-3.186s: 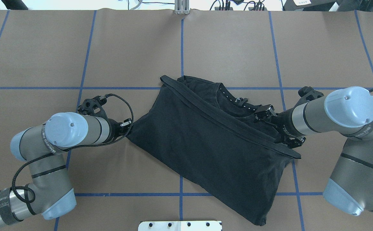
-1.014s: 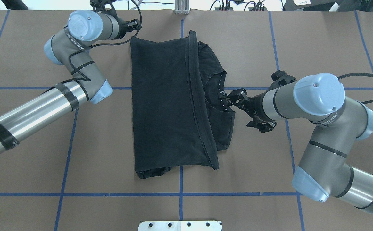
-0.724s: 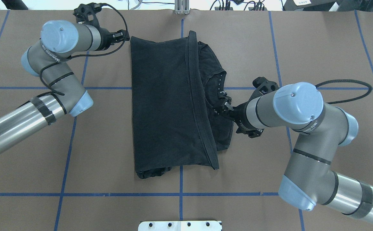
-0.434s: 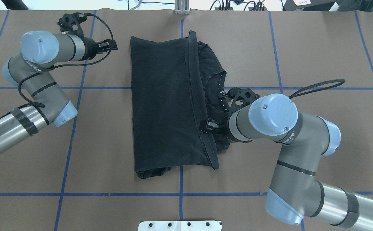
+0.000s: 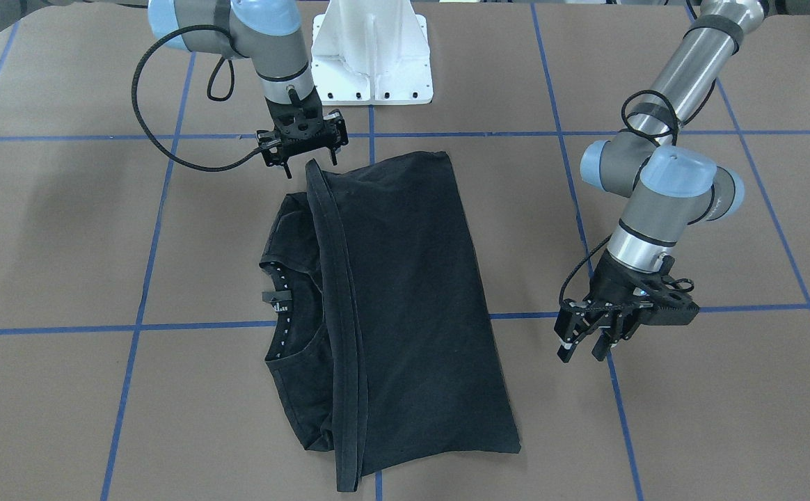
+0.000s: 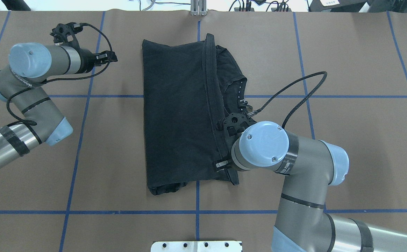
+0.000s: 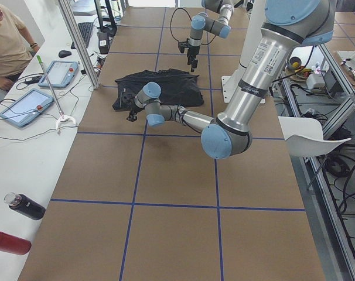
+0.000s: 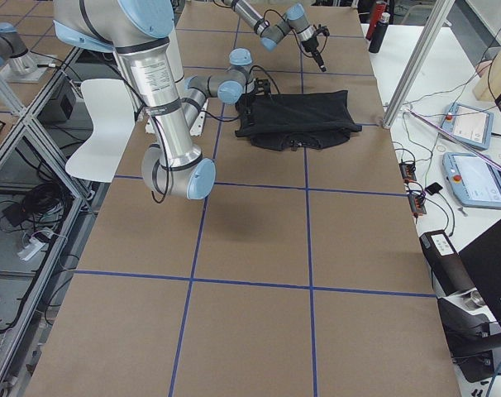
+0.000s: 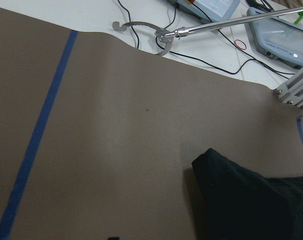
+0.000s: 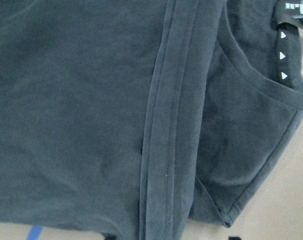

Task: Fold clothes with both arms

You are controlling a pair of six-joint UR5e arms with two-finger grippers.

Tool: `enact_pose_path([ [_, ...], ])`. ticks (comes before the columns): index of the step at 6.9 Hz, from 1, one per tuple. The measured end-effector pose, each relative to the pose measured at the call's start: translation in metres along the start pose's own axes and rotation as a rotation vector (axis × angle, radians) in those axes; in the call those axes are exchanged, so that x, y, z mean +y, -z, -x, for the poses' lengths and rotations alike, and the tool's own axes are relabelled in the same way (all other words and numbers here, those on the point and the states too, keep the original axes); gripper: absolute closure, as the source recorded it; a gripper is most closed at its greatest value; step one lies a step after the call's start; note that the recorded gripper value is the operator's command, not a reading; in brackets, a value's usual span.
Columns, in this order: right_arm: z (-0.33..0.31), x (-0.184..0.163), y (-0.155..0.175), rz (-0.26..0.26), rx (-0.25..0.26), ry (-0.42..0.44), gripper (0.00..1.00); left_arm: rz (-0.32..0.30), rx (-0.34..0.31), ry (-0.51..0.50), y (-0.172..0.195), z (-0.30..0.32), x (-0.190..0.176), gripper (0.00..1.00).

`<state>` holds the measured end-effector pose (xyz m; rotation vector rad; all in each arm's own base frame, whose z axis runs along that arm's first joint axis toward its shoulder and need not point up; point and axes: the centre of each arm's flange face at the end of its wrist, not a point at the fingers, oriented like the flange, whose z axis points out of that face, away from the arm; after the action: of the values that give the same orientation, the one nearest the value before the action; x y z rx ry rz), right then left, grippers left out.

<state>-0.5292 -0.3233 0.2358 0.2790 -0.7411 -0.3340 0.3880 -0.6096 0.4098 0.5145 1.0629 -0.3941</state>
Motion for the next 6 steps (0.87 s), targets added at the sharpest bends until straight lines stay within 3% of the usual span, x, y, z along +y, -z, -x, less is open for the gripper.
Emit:
enact_pose_path([
  [1,0.017,0.004,-0.007,0.028,0.074,0.123,0.48,0.001,-0.004,0.003,0.0,0.003,0.001,0.28],
  [2,0.032,0.003,-0.014,0.057,0.136,0.192,0.47,0.001,-0.008,0.007,0.0,0.006,0.002,0.28],
  [4,0.045,-0.003,-0.022,0.077,0.184,0.256,0.47,0.002,-0.008,0.022,0.0,0.006,0.003,0.28],
  [6,0.053,0.005,-0.033,0.096,0.198,0.28,0.47,0.006,-0.006,0.044,-0.001,0.004,0.006,0.28],
])
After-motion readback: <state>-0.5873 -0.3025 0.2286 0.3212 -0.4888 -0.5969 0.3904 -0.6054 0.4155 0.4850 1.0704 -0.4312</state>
